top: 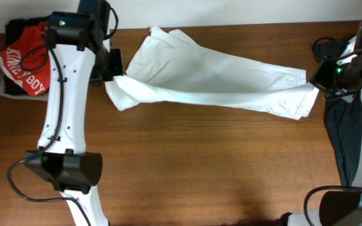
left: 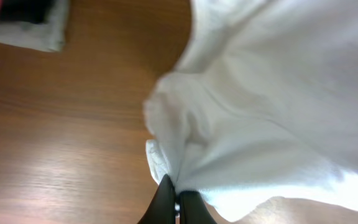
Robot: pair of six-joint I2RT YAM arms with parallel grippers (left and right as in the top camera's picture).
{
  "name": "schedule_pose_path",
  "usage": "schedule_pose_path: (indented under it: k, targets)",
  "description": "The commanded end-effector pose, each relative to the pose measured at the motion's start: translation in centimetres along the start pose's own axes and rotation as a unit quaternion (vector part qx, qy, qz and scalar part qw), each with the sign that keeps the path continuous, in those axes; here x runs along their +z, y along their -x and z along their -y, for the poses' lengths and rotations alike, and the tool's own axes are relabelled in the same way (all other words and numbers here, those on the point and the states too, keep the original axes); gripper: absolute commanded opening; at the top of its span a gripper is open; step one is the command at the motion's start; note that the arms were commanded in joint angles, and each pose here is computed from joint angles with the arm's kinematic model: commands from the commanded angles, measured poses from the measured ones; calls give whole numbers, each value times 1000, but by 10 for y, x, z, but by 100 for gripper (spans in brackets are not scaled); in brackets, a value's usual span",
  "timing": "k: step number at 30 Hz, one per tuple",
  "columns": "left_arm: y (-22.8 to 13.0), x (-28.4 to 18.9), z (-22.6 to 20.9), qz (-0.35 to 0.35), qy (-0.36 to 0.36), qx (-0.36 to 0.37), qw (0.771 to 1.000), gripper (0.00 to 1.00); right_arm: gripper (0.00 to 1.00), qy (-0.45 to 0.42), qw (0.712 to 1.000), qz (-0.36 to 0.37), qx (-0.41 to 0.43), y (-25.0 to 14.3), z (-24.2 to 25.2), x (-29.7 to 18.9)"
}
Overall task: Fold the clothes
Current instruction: 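Lower the T-shirt flat onto the table with both grippers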
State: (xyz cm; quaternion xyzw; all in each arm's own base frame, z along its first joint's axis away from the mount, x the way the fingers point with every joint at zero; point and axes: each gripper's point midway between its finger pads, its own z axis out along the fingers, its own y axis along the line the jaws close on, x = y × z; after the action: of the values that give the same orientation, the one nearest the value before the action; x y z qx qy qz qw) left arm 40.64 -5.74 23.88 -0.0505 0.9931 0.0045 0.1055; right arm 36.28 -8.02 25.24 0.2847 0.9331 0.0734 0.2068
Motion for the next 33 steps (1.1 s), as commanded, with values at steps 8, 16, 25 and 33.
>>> schedule_pose_path:
  k: [8, 16, 25, 33]
  targets:
    - [-91, -21, -21, -30, 71, -35, 996, 1, 4, -74, 997, -10, 24, -14, 30, -11]
    - [-167, -43, -49, -17, 68, -84, 994, 1, 4, -91, 993, -63, 32, -56, 47, 9]
    - [-231, -25, -50, -69, 32, -102, 992, 1, 4, -94, 992, -68, 45, -114, 65, 0]
    - [-249, -16, -38, -115, 1, -107, 988, 1, 4, -81, 996, -26, 21, -138, 68, -47]
